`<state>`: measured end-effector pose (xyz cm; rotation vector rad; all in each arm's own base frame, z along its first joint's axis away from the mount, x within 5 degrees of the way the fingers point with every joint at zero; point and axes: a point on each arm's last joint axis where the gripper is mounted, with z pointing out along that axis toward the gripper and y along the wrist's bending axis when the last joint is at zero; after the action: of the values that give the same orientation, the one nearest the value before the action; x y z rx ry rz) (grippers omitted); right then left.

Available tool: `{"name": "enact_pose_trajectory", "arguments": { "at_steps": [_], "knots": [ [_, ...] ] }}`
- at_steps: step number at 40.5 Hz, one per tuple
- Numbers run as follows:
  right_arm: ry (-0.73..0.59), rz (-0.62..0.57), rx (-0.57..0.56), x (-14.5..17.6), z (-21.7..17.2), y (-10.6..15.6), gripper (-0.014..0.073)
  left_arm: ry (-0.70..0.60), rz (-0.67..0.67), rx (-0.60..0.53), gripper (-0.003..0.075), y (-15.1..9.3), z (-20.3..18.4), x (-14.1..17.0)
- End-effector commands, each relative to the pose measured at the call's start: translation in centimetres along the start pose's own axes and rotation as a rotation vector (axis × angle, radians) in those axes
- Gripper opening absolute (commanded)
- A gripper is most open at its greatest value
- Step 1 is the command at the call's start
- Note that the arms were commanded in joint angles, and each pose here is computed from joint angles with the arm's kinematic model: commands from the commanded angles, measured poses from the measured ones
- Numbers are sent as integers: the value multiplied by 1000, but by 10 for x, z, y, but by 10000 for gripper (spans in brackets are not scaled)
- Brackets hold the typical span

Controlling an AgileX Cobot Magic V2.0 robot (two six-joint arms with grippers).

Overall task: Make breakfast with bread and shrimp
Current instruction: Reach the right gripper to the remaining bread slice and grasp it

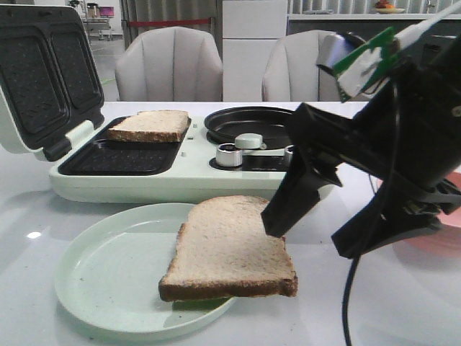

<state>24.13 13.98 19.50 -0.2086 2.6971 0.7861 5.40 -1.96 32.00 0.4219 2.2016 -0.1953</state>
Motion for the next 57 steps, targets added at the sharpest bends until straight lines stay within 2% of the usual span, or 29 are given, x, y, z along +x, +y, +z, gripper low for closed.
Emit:
{"name": "enact_pose_trajectory", "arguments": {
  "at_steps": [1,18,39,42,51,57],
  "knots": [
    [-33,-9,-45,-20,-1,11,609,-87,-7,6,456,0,-5,-12],
    [26,23,-66,-49,33,10,609,-87,-7,6,456,0,-5,-12],
    [71,36,-67,-46,43,6,603,-87,-7,6,456,0,-5,-12],
    [73,25,-69,-46,43,6,553,-87,-7,6,456,0,-5,-12],
    [74,17,-70,-46,43,6,251,-87,-7,6,456,0,-5,-12],
    [78,16,-75,-45,42,7,143,-87,-7,6,456,0,-5,-12]
  ]
}}
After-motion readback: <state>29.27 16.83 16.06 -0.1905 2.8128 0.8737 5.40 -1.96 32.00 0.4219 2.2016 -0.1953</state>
